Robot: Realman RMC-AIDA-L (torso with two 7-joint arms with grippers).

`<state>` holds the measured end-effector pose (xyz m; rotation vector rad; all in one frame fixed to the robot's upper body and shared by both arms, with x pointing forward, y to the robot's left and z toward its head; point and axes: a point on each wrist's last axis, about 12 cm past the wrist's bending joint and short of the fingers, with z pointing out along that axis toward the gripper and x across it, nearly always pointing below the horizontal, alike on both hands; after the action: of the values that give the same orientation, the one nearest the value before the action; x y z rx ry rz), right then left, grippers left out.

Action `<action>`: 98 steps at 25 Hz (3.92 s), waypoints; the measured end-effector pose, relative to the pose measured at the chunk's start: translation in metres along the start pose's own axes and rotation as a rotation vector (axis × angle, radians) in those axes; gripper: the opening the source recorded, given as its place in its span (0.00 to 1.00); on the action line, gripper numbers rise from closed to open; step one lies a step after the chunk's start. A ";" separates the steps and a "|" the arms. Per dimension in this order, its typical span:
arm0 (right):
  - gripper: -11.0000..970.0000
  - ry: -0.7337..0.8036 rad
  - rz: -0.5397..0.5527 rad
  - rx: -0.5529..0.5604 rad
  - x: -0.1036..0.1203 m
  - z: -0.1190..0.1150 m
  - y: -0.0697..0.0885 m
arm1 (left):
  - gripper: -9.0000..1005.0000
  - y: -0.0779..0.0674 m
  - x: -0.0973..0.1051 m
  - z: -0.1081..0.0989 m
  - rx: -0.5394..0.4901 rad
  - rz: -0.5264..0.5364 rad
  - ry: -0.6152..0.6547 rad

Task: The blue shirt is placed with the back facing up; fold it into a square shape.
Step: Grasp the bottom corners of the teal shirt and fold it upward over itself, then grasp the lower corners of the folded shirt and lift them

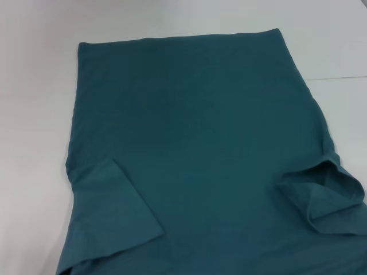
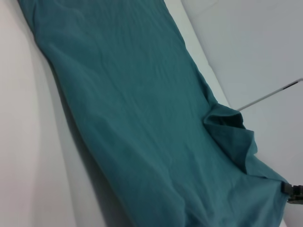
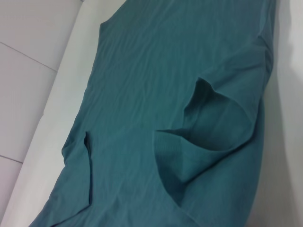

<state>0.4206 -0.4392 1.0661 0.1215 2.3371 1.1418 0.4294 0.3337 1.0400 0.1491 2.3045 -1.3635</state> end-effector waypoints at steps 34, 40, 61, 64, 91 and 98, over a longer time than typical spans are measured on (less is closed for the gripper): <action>0.05 -0.276 -0.195 0.121 -0.151 0.071 0.037 | 0.02 -0.014 -0.184 0.037 -0.145 0.226 -0.391; 0.05 -0.310 -0.274 0.198 -0.184 0.108 0.055 | 0.02 -0.017 -0.218 0.057 -0.251 0.268 -0.469; 0.05 -0.459 -0.420 0.504 -0.216 0.187 0.077 | 0.02 -0.035 -0.253 0.123 -0.454 0.426 -0.616; 0.05 -0.474 -0.409 0.510 -0.216 0.186 0.076 | 0.02 -0.036 -0.254 0.122 -0.453 0.426 -0.631; 0.24 -0.458 -0.432 0.528 -0.208 0.192 0.073 | 0.19 -0.026 -0.242 0.133 -0.515 0.399 -0.606; 0.56 -0.455 -0.450 0.463 -0.216 0.186 0.081 | 0.52 -0.018 -0.240 0.120 -0.541 0.373 -0.636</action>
<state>0.6858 -0.3207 1.1250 0.0124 2.0263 0.3045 0.6773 0.2546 1.1101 -0.0287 1.8826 -0.4729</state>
